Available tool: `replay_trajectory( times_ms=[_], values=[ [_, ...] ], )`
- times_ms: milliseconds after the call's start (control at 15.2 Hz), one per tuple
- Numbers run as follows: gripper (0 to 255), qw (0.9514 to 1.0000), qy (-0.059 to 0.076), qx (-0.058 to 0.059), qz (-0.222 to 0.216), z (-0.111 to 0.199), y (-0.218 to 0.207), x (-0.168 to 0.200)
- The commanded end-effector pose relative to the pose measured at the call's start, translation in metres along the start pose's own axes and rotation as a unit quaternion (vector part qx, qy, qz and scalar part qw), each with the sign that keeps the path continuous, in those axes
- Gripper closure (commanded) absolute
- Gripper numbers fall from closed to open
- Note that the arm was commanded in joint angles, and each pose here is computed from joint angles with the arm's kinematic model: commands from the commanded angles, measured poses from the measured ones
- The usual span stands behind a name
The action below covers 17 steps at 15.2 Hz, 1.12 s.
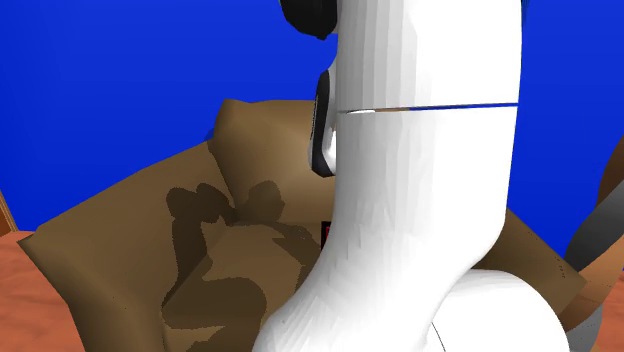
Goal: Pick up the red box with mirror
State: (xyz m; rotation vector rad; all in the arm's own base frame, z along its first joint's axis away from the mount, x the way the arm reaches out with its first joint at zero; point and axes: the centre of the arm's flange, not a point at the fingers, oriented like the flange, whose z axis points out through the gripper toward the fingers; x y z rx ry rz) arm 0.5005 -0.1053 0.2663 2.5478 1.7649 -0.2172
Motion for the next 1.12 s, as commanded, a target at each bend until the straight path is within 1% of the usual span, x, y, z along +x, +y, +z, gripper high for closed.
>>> replay_trajectory(
  times_ms=[0,924,1056],
  values=[
    [255,1.0,0.0,0.0,0.0,-0.005,0.0,0.0],
    [255,1.0,0.0,0.0,0.0,-0.078,-0.004,-0.01],
    [255,1.0,0.0,0.0,0.0,-0.079,-0.004,-0.01]
  ],
)
